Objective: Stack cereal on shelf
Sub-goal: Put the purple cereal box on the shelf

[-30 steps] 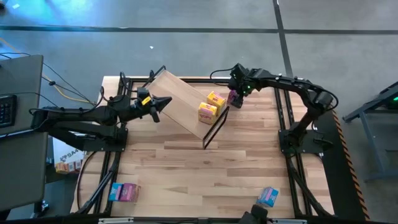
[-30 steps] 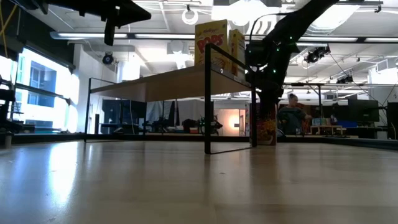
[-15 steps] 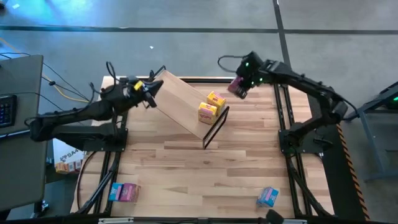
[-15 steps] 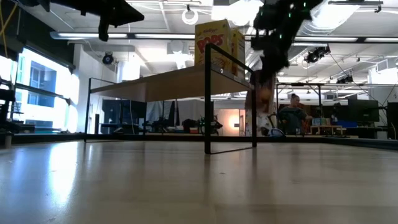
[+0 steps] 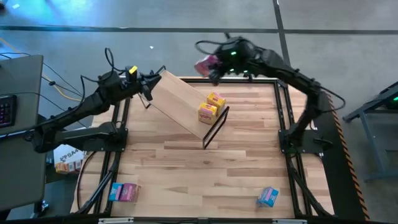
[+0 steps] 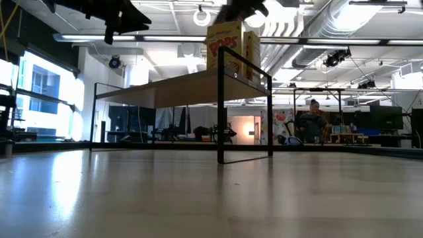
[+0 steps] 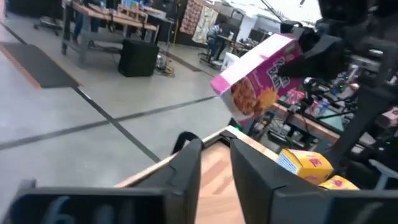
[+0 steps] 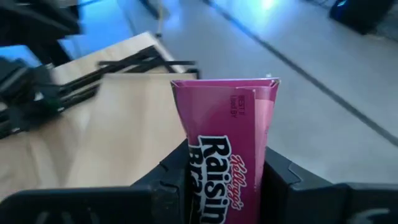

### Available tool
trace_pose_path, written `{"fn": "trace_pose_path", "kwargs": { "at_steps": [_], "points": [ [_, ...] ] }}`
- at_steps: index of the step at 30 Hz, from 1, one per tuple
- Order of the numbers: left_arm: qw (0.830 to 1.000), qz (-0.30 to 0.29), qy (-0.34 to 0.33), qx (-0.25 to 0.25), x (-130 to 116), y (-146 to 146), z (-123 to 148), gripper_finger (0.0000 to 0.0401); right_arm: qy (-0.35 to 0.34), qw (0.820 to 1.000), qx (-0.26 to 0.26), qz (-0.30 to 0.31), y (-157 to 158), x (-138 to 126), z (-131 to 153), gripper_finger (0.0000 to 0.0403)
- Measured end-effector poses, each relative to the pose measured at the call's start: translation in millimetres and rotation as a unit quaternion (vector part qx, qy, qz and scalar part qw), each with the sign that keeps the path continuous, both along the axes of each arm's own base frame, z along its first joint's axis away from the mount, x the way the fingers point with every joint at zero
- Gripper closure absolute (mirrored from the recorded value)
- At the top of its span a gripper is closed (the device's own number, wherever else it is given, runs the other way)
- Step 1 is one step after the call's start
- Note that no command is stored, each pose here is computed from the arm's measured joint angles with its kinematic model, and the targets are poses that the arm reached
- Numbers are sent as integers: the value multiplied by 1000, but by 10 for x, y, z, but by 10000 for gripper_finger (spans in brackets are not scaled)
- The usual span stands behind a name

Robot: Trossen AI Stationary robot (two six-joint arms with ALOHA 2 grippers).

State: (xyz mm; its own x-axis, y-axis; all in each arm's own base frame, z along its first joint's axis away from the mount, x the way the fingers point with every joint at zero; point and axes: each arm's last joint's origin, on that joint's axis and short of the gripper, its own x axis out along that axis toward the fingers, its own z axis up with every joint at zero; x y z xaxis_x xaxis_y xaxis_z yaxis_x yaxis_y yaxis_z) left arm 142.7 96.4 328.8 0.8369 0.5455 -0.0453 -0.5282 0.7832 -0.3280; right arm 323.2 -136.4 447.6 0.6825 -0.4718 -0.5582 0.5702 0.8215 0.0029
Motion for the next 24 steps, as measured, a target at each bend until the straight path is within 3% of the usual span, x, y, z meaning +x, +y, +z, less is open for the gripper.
{"fn": "trace_pose_path", "kwargs": {
  "at_steps": [6,10,15,24],
  "points": [
    [999,-27,0,-31,36,5,-40,267,53,997,44,19,113,420,-120,306],
    [999,-29,14,-37,39,3,-70,255,90,993,73,36,137,597,-366,306],
    [998,-29,31,-43,40,3,-107,254,105,985,126,52,135,658,-576,306],
    [997,-29,41,-50,68,20,-139,254,112,981,146,59,145,669,-620,306]
  ]
}}
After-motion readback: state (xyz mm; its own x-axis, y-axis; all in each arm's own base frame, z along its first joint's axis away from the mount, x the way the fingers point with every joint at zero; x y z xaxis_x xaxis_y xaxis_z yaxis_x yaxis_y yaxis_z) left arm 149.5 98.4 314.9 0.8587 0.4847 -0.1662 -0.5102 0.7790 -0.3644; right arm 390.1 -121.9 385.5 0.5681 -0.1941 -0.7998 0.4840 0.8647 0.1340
